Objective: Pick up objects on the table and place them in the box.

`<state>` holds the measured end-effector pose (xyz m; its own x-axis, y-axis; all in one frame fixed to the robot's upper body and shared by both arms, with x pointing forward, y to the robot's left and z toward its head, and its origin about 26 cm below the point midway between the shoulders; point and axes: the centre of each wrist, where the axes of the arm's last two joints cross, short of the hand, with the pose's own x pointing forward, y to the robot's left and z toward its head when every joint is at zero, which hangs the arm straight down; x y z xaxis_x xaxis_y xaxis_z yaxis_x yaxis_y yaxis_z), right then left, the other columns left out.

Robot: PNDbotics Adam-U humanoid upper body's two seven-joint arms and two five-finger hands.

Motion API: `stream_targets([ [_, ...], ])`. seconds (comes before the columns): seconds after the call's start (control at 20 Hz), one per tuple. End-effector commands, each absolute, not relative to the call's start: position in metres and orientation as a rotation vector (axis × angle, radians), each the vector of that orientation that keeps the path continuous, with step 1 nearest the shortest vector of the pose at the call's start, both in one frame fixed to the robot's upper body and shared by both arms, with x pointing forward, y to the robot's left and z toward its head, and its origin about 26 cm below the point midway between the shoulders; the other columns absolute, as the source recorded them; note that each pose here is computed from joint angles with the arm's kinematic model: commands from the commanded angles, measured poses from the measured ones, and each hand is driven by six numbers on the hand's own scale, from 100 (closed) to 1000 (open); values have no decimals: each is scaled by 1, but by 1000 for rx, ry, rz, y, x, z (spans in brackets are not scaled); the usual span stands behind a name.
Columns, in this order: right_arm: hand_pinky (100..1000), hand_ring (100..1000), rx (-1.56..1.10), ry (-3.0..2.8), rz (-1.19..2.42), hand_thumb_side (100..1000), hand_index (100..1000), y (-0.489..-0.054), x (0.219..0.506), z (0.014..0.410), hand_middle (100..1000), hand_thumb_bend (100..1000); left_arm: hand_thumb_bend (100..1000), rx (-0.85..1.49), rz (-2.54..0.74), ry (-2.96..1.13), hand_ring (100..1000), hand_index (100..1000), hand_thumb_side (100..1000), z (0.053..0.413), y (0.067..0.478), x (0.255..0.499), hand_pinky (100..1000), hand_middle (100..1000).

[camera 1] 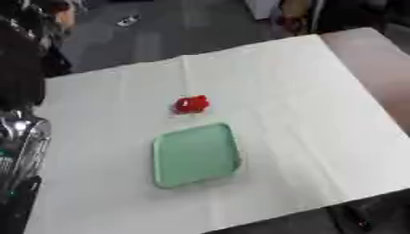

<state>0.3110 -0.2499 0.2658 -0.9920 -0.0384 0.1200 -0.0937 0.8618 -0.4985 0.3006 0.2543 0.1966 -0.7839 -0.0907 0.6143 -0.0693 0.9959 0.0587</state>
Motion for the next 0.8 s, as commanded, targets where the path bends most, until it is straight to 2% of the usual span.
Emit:
stream_targets([
  [0.05,134,229,93,-2957,816,589,186,-250,308,275,132,203,385,130,-65,-2506,752,897,895,207,258,299,643,854],
  [0.3,152,246,75,-2927,833,626,199,-251,308,273,159,173,385,132,-64,-2504,753,898,895,206,258,299,645,854],
  [0.45,217,303,-52,-2810,902,689,295,-255,307,271,268,148,386,138,-60,-2502,754,898,895,206,259,298,646,854],
  [0.5,221,308,-89,-2766,927,694,304,-254,307,271,277,145,386,138,-60,-2502,754,898,895,206,259,298,646,855],
  [0.55,252,346,-133,-2712,969,730,372,-253,307,271,348,127,386,138,-61,-2503,755,898,894,206,259,298,647,855],
  [0.6,260,359,-177,-2662,1018,524,390,-252,307,273,361,100,386,137,-61,-2505,755,898,894,206,259,299,647,855],
  [0.65,278,387,-218,-2617,1067,752,427,-250,307,274,406,122,386,137,-60,-2505,755,898,894,206,259,299,647,855],
  [0.8,294,415,-299,-2509,1202,768,448,-245,307,276,427,100,386,139,-59,-2504,754,898,890,207,258,299,645,854],
])
